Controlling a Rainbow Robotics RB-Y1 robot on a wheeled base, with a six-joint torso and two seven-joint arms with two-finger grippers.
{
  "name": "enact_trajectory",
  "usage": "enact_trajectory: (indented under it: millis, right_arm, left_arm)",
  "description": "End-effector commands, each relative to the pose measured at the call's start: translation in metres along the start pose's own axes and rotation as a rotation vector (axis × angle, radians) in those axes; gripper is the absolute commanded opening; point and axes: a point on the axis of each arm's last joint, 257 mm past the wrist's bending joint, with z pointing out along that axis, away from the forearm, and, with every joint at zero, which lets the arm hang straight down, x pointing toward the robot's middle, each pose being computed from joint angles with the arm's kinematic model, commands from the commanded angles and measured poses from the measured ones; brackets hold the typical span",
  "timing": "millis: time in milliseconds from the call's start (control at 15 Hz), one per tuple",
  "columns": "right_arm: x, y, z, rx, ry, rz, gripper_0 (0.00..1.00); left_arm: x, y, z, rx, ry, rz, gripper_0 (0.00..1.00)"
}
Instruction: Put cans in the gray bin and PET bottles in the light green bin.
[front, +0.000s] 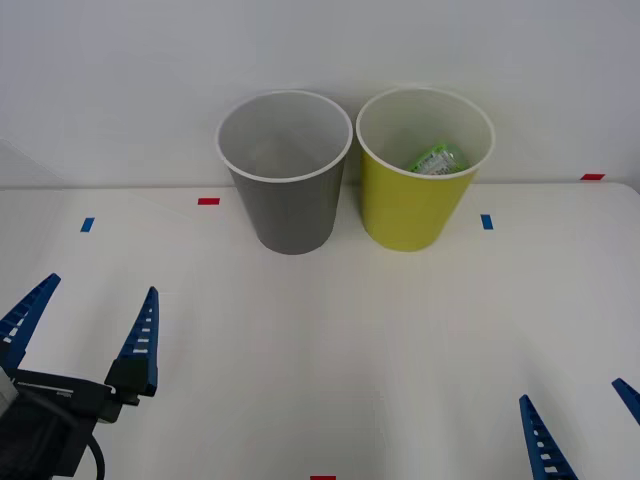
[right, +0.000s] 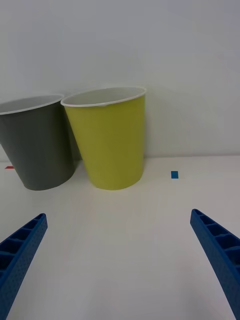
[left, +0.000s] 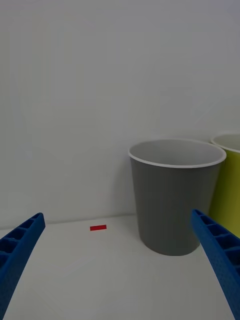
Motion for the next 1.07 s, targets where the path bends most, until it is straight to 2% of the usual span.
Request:
enact_trajectory:
  millis: [67, 200, 333, 400, 800, 1067]
  right_arm:
    - [0.0, 0.0, 0.0, 0.0, 0.0, 0.0, 1.0]
    - [0.0, 0.0, 0.0, 0.0, 0.0, 0.0, 1.0]
    - [0.0, 0.0, 0.0, 0.0, 0.0, 0.0, 1.0]
    - [0.0, 0.0, 0.0, 0.0, 0.0, 0.0, 1.0]
    - [0.0, 0.0, 0.0, 0.0, 0.0, 0.0, 1.0]
    - [0.0, 0.0, 0.0, 0.0, 0.0, 0.0, 1.0]
  left_arm:
    - [0.023, 0.0, -0.033, -0.011, 0.004, -0.003, 1.0]
    - [0.039, 0.002, -0.06, -0.031, 0.037, -0.003, 1.0]
    - [0.051, 0.011, -0.08, -0.063, 0.087, 0.005, 1.0]
    - [0.053, 0.017, -0.091, -0.096, 0.107, 0.012, 1.0]
    - [0.066, 0.032, -0.135, -0.178, 0.215, 0.046, 1.0]
    - [0.069, 0.031, -0.142, -0.183, 0.234, 0.044, 1.0]
